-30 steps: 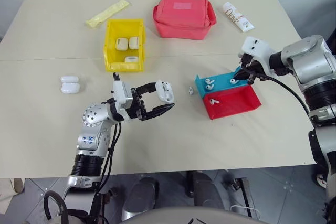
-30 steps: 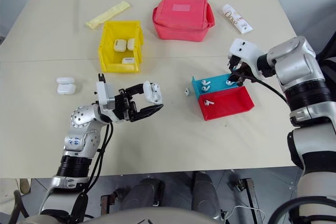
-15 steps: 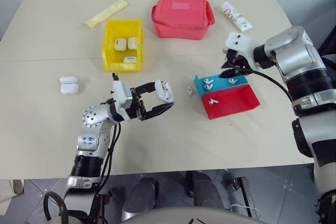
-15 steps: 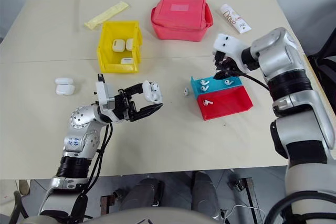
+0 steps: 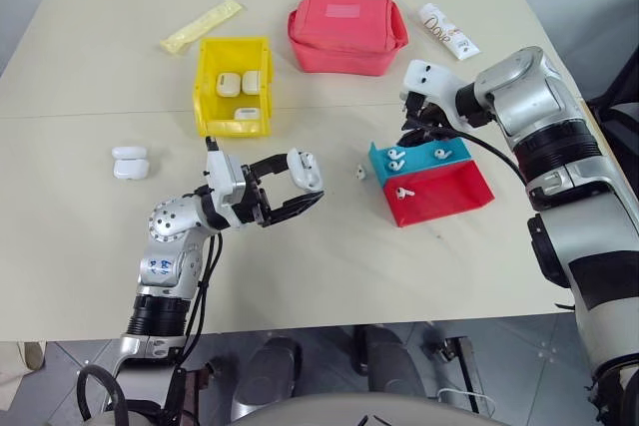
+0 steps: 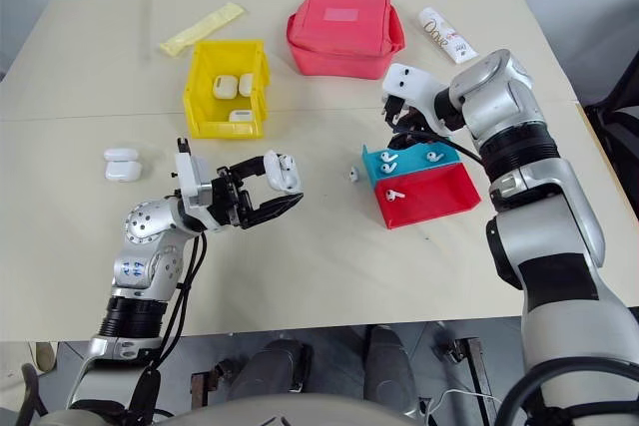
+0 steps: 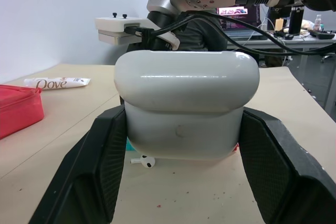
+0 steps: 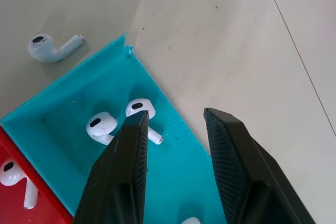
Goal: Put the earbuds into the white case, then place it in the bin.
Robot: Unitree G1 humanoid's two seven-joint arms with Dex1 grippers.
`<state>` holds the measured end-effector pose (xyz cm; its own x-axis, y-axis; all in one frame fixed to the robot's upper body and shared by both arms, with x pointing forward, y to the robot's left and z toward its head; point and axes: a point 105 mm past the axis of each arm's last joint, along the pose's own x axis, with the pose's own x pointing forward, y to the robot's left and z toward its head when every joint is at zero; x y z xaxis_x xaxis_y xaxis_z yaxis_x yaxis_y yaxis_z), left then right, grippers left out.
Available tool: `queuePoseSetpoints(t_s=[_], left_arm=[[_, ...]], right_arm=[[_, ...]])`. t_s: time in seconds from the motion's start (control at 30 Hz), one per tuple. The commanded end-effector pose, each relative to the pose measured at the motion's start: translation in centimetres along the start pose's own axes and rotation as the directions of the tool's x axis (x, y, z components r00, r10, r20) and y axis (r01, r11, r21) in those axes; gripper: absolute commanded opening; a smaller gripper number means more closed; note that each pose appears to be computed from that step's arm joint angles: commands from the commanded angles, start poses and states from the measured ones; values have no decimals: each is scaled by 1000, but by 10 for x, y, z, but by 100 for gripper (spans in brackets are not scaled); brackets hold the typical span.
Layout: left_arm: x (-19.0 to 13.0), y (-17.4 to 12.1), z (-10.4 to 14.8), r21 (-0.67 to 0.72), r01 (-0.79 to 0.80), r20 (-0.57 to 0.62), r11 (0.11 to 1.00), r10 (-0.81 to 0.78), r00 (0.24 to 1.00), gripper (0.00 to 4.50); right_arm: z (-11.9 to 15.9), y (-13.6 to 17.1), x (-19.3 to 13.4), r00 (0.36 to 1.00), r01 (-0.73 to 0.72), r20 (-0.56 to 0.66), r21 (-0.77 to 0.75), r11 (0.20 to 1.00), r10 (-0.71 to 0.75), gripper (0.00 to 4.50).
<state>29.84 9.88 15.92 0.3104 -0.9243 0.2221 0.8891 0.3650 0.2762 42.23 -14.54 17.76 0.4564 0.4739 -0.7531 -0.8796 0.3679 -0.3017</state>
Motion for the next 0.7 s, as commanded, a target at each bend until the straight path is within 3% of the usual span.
queuePoseSetpoints(t_s=[0.03,0.7], left_arm=[[-2,-3,12,48,-2,27,999,1,1000,279],[-7,-9,13,40,-19,16,999,18,1000,279]], right_arm=[[10,-3,-6,1000,8,8,-12,1000,-7,174],[12,7,10,999,-54,-1,-22,998,54,174]])
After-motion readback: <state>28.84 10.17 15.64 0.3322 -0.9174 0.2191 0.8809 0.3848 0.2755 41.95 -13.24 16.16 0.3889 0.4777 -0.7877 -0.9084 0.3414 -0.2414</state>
